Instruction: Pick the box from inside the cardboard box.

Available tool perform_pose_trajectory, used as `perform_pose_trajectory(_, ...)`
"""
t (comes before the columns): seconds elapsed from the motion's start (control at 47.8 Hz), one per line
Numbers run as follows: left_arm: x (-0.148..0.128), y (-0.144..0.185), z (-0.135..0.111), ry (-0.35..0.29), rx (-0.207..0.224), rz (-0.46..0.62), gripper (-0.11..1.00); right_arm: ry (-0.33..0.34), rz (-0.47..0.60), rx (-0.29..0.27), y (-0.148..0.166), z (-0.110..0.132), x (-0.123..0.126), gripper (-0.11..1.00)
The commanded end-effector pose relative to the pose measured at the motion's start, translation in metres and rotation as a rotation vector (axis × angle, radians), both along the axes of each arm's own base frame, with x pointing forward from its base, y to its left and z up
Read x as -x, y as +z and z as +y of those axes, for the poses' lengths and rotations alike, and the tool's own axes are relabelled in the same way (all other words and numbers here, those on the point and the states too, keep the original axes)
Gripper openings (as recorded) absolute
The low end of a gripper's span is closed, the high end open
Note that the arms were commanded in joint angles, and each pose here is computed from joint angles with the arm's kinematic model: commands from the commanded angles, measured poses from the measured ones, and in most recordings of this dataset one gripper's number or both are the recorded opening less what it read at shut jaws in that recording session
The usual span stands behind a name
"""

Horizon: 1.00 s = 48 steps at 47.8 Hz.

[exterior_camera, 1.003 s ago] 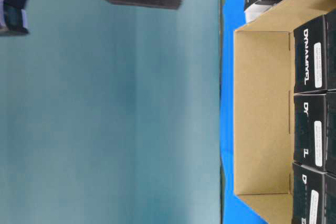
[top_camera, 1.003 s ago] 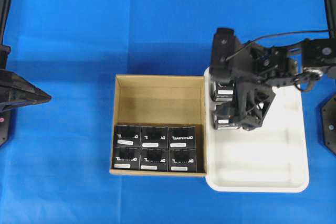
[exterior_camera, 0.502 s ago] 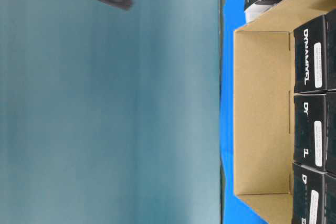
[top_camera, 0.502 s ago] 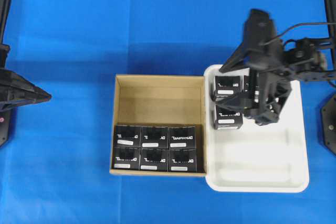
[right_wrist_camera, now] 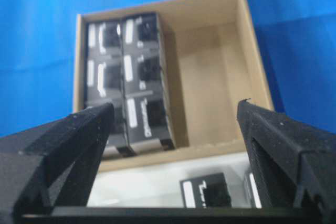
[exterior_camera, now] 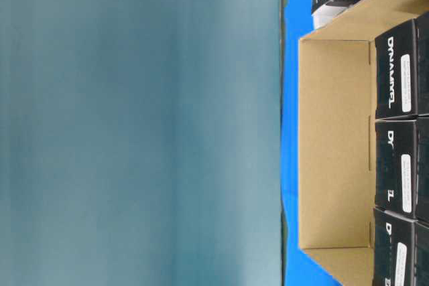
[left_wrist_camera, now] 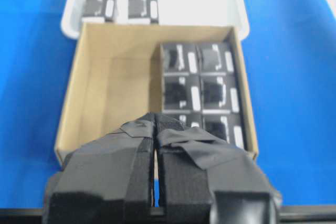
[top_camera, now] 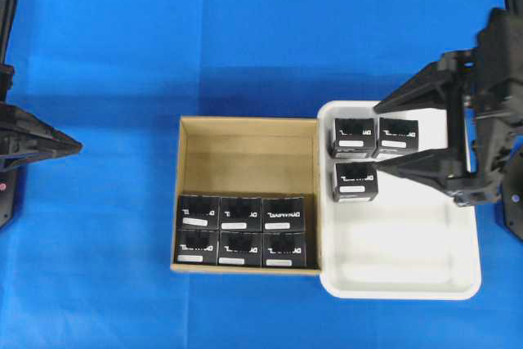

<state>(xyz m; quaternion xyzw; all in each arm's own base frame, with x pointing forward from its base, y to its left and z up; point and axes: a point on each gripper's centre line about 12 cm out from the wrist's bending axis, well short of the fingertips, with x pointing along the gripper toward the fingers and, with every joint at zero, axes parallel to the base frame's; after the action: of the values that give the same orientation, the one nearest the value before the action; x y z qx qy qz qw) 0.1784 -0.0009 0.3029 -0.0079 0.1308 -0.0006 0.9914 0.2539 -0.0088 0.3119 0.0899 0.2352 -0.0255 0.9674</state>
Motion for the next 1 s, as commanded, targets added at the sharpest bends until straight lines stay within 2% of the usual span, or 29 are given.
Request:
perform_pose_trajectory(0.0, -0.002, 0.009, -0.002, -0.010, -0.005, -0.051, -0.03, -0.005, -0.051, -0.008, 0.009, 0.001, 0.006, 0.97)
perform_pose_trajectory(0.167, -0.001, 0.020, -0.004, -0.026, -0.010, -0.132, -0.03, -0.007, -0.077, -0.011, 0.009, 0.001, 0.019, 0.97)
perform_pose_trajectory(0.334, -0.001, 0.024, -0.007, -0.039, -0.008, -0.167, -0.03, -0.007, -0.138, -0.019, 0.014, 0.003, 0.027, 0.97)
perform_pose_trajectory(0.502, -0.001, 0.024, -0.008, -0.046, -0.004, -0.170, -0.03, -0.009, -0.194, -0.049, 0.020, 0.006, 0.034, 0.97)
perform_pose_trajectory(0.982, -0.001, 0.023, -0.008, -0.047, -0.003, -0.167, -0.03, -0.007, -0.208, -0.050, 0.018, 0.007, 0.041, 0.97)
